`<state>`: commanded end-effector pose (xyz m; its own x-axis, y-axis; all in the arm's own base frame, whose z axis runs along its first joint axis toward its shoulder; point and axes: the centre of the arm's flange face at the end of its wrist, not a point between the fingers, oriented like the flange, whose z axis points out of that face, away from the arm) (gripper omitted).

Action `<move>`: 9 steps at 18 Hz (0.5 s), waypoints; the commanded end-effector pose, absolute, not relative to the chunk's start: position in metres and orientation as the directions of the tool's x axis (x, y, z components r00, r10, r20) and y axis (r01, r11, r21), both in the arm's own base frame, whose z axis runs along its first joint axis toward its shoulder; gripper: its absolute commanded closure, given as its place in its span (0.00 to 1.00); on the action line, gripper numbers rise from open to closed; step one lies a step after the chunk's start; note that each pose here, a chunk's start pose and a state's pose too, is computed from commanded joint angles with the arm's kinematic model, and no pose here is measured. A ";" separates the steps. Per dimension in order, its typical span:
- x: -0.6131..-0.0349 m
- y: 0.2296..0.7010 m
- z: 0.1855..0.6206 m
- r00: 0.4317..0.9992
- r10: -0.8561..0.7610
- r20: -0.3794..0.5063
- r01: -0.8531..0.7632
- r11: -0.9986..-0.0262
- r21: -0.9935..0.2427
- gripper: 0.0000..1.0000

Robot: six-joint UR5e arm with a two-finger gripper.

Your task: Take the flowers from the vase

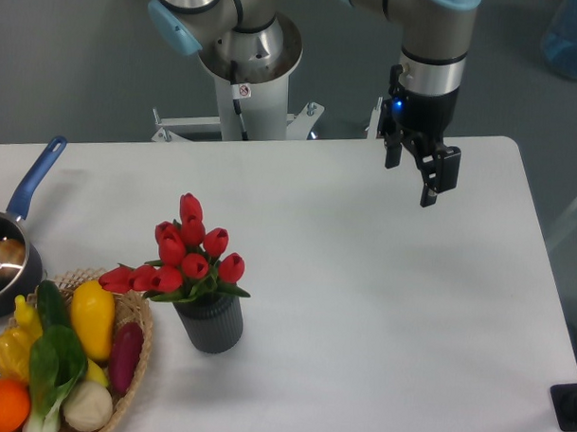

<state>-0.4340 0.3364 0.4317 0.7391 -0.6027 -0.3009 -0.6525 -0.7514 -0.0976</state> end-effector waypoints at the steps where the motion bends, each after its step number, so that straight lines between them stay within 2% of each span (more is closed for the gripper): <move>1: -0.434 0.336 0.432 0.735 -0.607 -0.301 -0.657 -0.748 -0.094 0.00; 5: -0.433 0.341 0.437 0.733 -0.605 -0.311 -0.660 -0.743 -0.109 0.00; 9: -0.428 0.349 0.429 0.736 -0.600 -0.314 -0.668 -0.719 -0.190 0.00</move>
<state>-0.4282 0.3494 0.4285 0.7355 -0.6002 -0.3143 -0.6682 -0.7194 -0.1898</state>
